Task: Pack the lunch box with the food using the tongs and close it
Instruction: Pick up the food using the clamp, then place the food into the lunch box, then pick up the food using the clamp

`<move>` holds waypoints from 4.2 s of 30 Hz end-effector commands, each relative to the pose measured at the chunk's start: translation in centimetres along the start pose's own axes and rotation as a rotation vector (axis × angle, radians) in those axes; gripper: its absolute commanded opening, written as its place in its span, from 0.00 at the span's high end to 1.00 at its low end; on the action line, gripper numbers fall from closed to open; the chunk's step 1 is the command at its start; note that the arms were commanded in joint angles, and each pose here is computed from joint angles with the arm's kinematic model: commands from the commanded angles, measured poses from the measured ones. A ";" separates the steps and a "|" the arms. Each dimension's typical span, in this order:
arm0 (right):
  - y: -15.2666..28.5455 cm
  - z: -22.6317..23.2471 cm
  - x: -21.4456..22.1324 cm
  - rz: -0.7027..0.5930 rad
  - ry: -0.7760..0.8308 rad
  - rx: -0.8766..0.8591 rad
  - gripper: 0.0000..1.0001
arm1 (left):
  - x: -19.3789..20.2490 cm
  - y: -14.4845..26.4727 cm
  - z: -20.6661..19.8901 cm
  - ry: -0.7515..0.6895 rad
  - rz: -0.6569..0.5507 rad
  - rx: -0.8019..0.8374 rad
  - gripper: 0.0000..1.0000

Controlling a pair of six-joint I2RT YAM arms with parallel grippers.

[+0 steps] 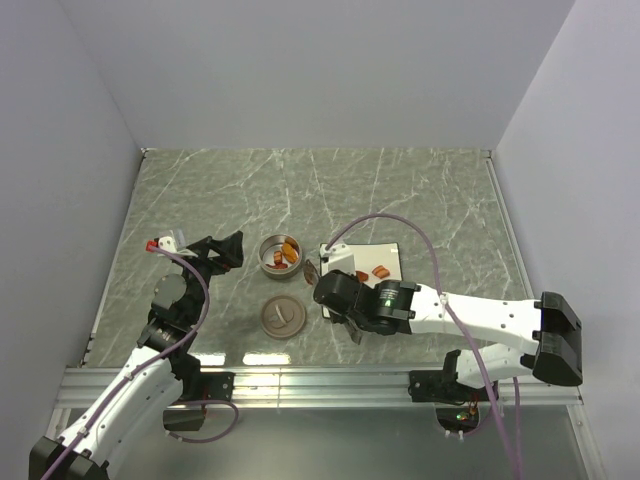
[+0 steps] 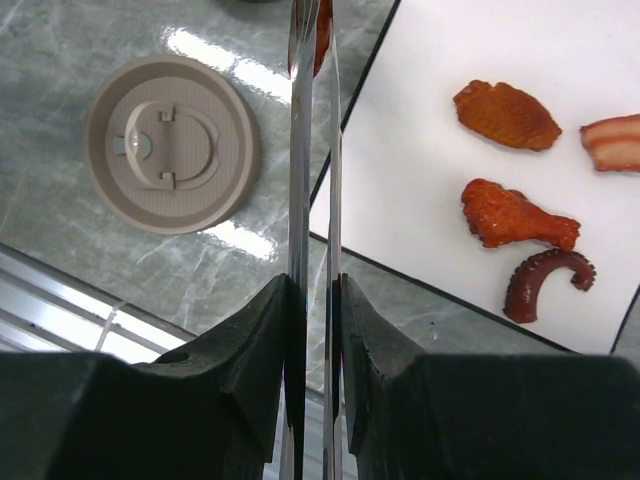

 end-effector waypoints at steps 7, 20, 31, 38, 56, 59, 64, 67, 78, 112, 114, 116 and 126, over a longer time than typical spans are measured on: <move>0.5 -0.5 -5.1 -0.120 0.003 0.050 0.67 | 0.0 0.1 -0.3 0.015 0.002 0.021 0.00; -1.3 0.6 -10.6 -0.170 0.058 -0.013 0.67 | 0.0 0.0 -0.2 0.013 0.001 0.008 0.01; -4.0 1.0 -11.2 -0.123 0.086 -0.011 0.66 | 0.1 -0.1 -0.1 0.011 0.000 0.002 0.01; -4.8 0.9 -10.8 -0.097 0.087 -0.011 0.52 | 0.1 -0.1 -0.1 0.010 0.001 0.001 0.01; -1.7 -1.7 -9.9 -0.153 0.005 0.050 0.52 | 0.0 -0.1 -0.2 0.013 -0.001 0.007 0.01; -0.6 -2.8 -8.3 -0.152 -0.036 0.078 0.52 | 0.1 -0.1 -0.1 0.013 0.001 0.008 0.00; 0.8 -4.0 -3.8 -0.098 -0.080 0.128 0.52 | 0.1 -0.1 -0.2 0.013 0.002 0.012 0.00; 1.9 -4.4 -1.3 -0.076 -0.136 0.138 0.52 | 0.1 0.0 -0.3 0.014 0.003 0.016 0.00; 4.1 -6.9 4.7 0.016 -0.215 0.233 0.52 | -0.1 0.2 -0.4 0.018 -0.002 0.021 0.01; 2.6 -5.7 5.9 0.055 -0.157 0.161 0.49 | -0.1 0.3 -0.4 0.023 -0.001 0.023 0.00; 2.1 -5.6 5.7 0.066 -0.146 0.167 0.48 | -0.1 0.4 -0.4 0.024 -0.004 0.025 0.00; 1.7 -5.4 5.4 0.064 -0.146 0.159 0.48 | -0.1 0.4 -0.4 0.024 -0.005 0.024 0.01; -0.3 -5.2 4.8 0.094 -0.110 0.138 0.48 | -0.1 0.5 -0.3 0.026 -0.006 0.025 0.00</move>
Point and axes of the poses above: each gripper's point midway between its finger pads, its own y axis back along the fingers, its own z axis along the line the jaws close on, x = y × z, the point moved 5 cm from there along y, back along the fingers, and after that the axes turned 9 degrees about y, right-handed, at the moved point
